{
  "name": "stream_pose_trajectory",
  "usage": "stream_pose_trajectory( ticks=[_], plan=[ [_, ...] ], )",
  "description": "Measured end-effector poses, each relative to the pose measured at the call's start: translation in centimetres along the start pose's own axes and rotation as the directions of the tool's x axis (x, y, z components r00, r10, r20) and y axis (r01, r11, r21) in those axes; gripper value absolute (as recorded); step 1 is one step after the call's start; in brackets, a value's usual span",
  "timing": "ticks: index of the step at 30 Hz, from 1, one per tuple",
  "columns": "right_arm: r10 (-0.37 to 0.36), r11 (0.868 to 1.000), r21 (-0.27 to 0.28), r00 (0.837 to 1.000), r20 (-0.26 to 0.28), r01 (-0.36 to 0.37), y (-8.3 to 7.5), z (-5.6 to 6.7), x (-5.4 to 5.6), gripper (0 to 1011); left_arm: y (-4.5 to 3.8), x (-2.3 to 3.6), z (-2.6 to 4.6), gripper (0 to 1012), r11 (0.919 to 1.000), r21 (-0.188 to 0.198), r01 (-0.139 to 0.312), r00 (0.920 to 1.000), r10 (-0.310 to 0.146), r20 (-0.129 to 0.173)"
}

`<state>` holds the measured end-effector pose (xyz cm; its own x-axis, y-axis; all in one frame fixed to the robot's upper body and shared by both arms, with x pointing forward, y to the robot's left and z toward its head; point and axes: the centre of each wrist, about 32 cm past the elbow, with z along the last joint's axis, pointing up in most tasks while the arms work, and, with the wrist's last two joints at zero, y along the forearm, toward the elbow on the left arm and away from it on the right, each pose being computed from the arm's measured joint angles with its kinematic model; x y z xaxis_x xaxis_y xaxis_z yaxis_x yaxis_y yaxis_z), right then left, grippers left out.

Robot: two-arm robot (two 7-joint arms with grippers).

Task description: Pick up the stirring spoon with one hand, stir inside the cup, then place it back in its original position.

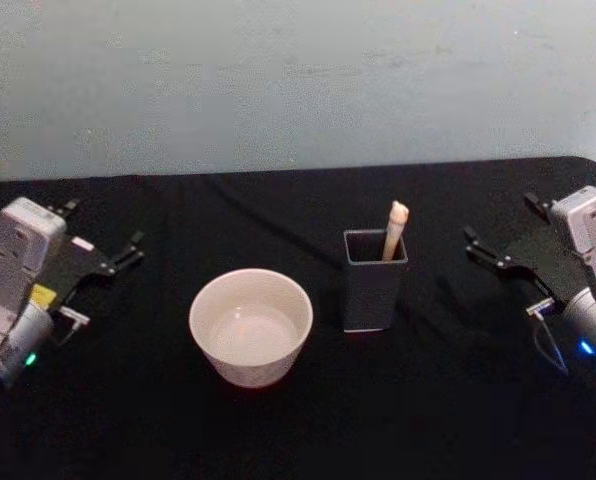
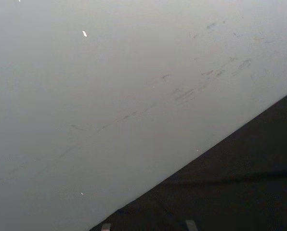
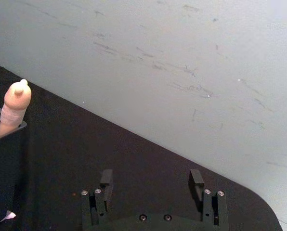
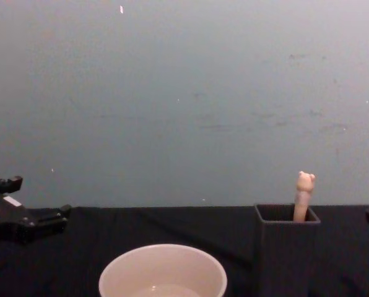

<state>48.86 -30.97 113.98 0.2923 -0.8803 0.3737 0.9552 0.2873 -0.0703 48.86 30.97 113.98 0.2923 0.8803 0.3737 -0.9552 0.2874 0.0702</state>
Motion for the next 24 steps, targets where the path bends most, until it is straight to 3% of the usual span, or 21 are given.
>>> stream_pose_trajectory(
  ticks=[17, 24],
  plan=[
    [0.0, 1.0, 0.0, 1.0, 0.0, 0.0, 0.0, 0.0, 0.0, 1002, 0.0, 0.0, 0.0, 1001, 1.0, 0.0, 0.0, 1.0, 0.0, 0.0],
    [0.04, 0.999, 0.02, 0.997, -0.061, -0.039, -0.37, 0.71, 0.08, 1002, 0.0, 0.0, 0.0, 1001, 1.0, 0.0, 0.0, 1.0, 0.0, 0.0]
  ],
)
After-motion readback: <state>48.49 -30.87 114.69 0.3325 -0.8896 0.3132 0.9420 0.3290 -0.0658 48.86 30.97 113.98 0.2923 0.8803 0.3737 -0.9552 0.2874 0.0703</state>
